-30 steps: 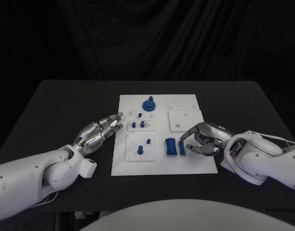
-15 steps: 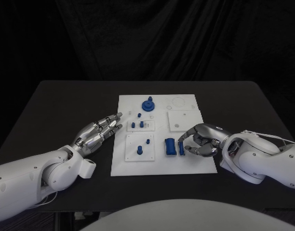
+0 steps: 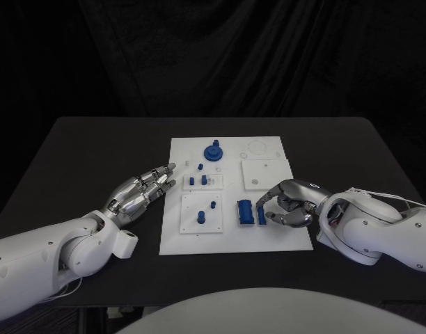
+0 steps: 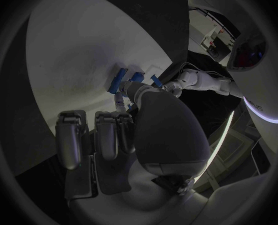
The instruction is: Assemble the parts on the task board
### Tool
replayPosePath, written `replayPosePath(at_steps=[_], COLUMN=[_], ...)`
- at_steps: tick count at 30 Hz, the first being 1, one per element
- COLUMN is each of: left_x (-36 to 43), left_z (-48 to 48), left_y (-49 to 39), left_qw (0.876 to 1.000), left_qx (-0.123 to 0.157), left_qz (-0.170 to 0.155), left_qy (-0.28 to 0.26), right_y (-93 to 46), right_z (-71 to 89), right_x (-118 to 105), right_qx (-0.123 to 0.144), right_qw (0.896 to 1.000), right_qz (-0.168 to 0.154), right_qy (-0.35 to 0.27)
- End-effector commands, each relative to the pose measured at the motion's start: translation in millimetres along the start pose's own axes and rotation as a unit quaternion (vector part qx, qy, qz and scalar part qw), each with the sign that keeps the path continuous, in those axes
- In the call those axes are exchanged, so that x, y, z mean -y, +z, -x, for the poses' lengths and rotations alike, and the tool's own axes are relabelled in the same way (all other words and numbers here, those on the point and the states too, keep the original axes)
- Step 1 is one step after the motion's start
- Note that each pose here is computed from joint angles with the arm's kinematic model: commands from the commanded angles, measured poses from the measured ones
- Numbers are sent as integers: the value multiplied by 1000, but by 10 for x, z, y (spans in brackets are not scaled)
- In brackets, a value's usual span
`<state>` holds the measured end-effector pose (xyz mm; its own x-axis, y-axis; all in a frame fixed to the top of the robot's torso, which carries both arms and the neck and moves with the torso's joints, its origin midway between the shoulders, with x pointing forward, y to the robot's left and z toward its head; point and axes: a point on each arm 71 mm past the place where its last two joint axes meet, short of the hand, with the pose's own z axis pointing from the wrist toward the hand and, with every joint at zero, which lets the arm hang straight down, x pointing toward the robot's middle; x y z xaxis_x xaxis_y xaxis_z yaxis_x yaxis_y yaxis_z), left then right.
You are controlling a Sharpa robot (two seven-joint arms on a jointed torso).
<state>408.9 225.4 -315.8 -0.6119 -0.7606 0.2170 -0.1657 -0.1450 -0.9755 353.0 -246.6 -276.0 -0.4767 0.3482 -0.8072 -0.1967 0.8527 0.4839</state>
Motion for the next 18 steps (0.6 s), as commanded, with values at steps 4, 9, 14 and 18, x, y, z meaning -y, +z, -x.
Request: replayPosePath(at_steps=[4, 9, 14, 18], left_x=[-1, -4, -6, -8], left_z=[-25, -25, -25, -28], left_y=[10, 11, 11, 12], left_qw=[1000, 1000, 1000, 1000], left_qx=[-8, -8, -8, -8], left_qz=[-5, -5, -4, -5], left_qy=[-6, -6, -6, -6], right_y=[-5, -1, 3, 0], right_z=[-45, -47, -46, -30], right_x=[33, 33, 33, 31], right_qx=[-16, -15, -14, -5], right_qw=[1000, 1000, 1000, 1000], right_qz=[-14, -13, -13, -8], right_qy=[-5, -5, -5, -3])
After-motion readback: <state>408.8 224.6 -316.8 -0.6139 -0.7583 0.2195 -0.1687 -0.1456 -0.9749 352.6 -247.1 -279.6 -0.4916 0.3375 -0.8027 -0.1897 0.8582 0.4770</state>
